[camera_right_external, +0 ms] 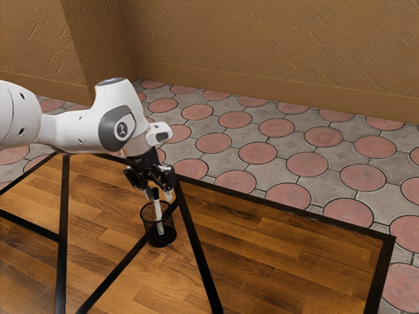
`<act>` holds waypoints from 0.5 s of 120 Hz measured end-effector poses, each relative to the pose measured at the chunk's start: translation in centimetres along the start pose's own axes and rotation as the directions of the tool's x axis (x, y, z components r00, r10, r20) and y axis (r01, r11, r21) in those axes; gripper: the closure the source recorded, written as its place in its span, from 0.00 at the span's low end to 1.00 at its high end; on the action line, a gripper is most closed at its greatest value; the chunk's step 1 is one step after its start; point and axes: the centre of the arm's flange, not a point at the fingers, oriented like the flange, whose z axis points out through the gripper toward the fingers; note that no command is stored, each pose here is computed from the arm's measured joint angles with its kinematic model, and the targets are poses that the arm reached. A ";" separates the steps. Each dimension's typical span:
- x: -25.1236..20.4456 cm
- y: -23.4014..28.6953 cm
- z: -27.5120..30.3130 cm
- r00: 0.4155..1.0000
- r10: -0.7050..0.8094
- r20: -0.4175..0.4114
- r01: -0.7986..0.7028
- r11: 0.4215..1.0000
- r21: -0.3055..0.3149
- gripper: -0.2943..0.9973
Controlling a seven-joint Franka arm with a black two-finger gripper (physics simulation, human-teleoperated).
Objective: Take the marker out of the pen holder and place it to the left of the pen holder.
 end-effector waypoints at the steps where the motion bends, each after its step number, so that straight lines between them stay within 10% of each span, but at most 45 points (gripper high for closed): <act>1: 0.0 0.0 0.0 1.000 0.000 0.000 0.000 1.000 0.000 0.47; 60: 1.1 0.0 -0.5 1.000 0.003 -0.009 -0.003 1.000 0.007 0.78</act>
